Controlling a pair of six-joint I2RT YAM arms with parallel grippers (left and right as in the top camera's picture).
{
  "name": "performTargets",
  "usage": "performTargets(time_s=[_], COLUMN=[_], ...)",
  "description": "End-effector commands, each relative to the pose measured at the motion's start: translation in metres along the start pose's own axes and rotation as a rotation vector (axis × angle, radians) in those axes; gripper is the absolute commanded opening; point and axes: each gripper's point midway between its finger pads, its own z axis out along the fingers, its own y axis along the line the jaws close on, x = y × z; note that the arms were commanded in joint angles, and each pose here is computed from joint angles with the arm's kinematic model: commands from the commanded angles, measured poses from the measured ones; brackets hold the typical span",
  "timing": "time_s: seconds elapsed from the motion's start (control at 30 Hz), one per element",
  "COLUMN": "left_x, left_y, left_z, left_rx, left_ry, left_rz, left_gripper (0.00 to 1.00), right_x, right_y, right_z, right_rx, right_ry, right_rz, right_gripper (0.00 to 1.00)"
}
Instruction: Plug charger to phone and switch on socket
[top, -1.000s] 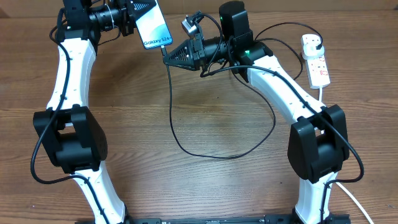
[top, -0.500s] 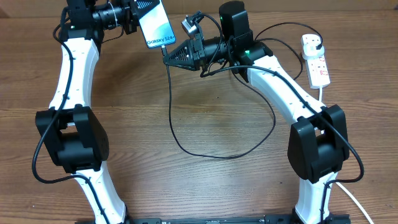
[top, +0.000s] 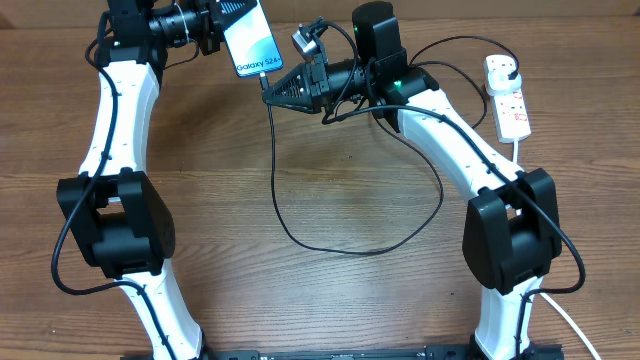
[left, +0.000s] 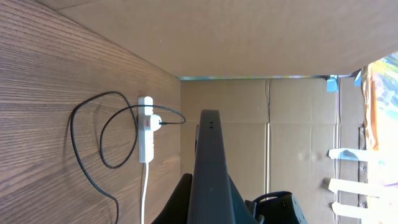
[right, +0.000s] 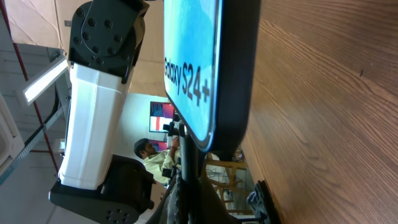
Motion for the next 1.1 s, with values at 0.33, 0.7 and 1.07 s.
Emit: performTargets(time_s=[0.33, 0.7, 1.07], left_x=[0.009, 0.01, 0.012], left_y=[-0.008, -0.008, -0.015], left_z=[0.004, 0.005, 0.004], left_rx=[0.026, 0.028, 0.055], left_ry=[0.047, 0.05, 0.066], left_rz=[0.005, 0.006, 0.047], left_gripper=[0.05, 0.04, 0.04], right_x=[-0.015, -0.02, -0.027], right_y=[-0.007, -0.01, -0.015], right_z=[-0.013, -0.014, -0.015], right_rx=[0.024, 0.041, 0.065], right_ry=[-0.058, -0.086, -0.127], right_rz=[0.0, 0.022, 0.064], right_gripper=[0.04, 0.04, 0.04])
